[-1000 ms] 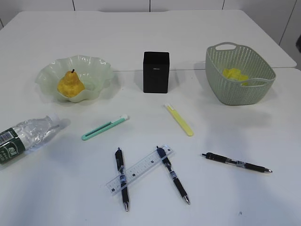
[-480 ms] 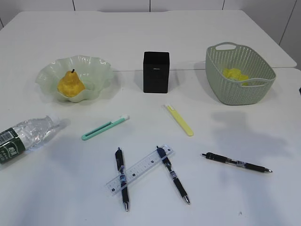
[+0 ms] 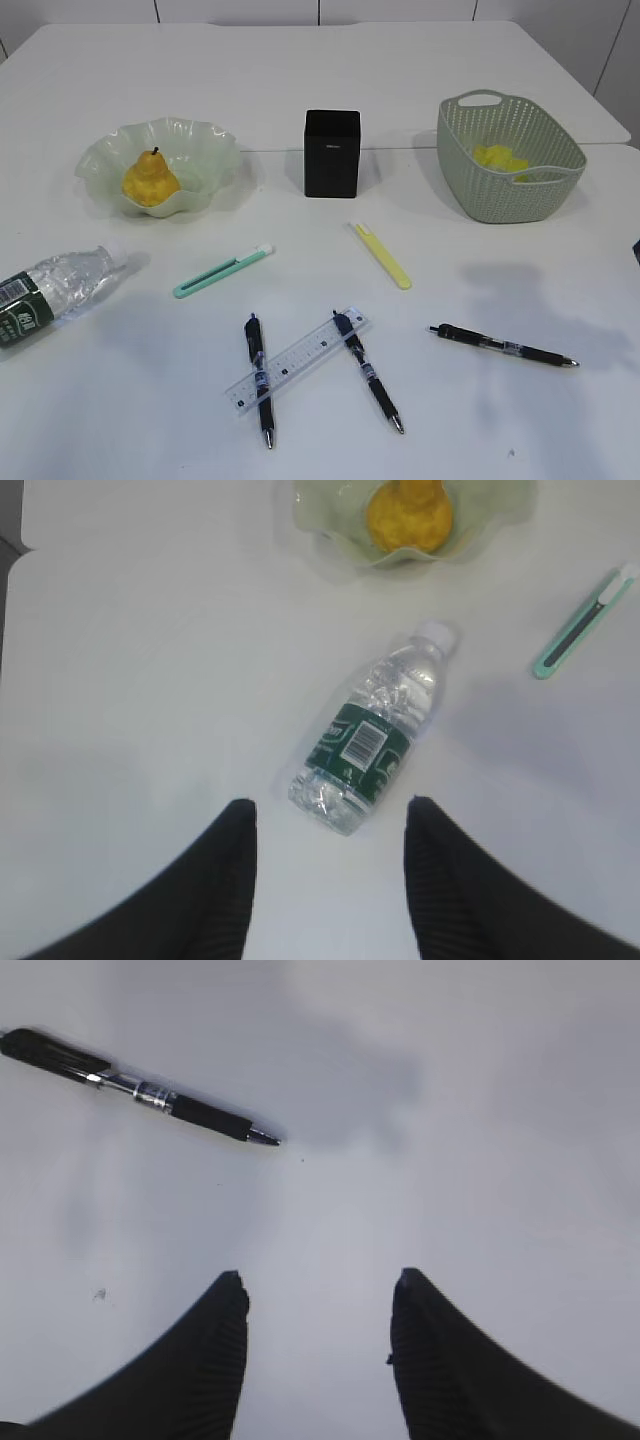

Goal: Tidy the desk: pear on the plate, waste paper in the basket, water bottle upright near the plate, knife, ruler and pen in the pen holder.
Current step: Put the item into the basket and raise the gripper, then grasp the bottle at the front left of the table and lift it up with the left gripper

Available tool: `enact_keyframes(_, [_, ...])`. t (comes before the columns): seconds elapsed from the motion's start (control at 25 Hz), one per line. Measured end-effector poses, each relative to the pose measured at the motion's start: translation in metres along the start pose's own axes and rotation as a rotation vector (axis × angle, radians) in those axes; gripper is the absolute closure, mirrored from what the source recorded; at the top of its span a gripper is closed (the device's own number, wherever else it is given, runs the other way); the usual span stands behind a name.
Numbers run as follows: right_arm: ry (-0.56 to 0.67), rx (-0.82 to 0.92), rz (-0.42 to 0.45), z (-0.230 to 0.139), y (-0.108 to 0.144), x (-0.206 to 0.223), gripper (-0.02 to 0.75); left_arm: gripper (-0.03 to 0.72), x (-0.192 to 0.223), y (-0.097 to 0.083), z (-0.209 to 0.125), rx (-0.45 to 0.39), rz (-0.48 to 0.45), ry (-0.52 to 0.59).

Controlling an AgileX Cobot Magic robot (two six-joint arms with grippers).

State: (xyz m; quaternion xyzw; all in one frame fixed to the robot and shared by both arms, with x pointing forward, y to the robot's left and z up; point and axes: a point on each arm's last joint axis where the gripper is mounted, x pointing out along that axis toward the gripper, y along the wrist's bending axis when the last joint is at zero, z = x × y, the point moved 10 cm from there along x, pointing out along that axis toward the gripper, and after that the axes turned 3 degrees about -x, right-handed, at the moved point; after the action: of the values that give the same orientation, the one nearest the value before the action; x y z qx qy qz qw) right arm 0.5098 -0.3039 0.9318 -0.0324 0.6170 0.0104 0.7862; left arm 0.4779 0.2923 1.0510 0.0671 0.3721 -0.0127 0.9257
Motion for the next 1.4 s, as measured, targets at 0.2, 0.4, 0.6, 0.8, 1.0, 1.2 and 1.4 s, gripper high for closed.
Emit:
enact_keyframes(0.2, [0.014,0.021,0.032,-0.006,0.006,0.003,0.384,0.347,0.001,-0.001,-0.005,-0.008,-0.004,0.072])
enact_keyframes(0.4, [0.018,0.028,0.043,-0.007,0.009,0.003,0.384,0.347,0.005,0.0,0.003,0.011,-0.004,0.132])
enact_keyframes(0.6, [0.022,0.029,0.045,-0.008,0.009,0.003,0.384,0.347,0.021,-0.001,0.0,0.016,0.0,0.286])
enact_keyframes(0.8, [0.021,0.034,0.052,-0.008,0.01,0.003,0.384,0.347,0.038,-0.004,0.002,0.052,-0.013,0.394])
enact_keyframes(1.0, [0.022,0.034,0.052,-0.008,0.01,0.003,0.384,0.347,0.05,-0.008,0.014,0.077,-0.031,0.416])
enact_keyframes(1.2, [0.023,0.035,0.054,-0.008,0.011,0.003,0.384,0.347,0.062,-0.009,0.021,0.12,-0.042,0.431])
enact_keyframes(1.4, [0.023,0.047,0.057,-0.008,0.011,0.003,0.384,0.347,0.07,-0.01,0.027,0.134,-0.046,0.421])
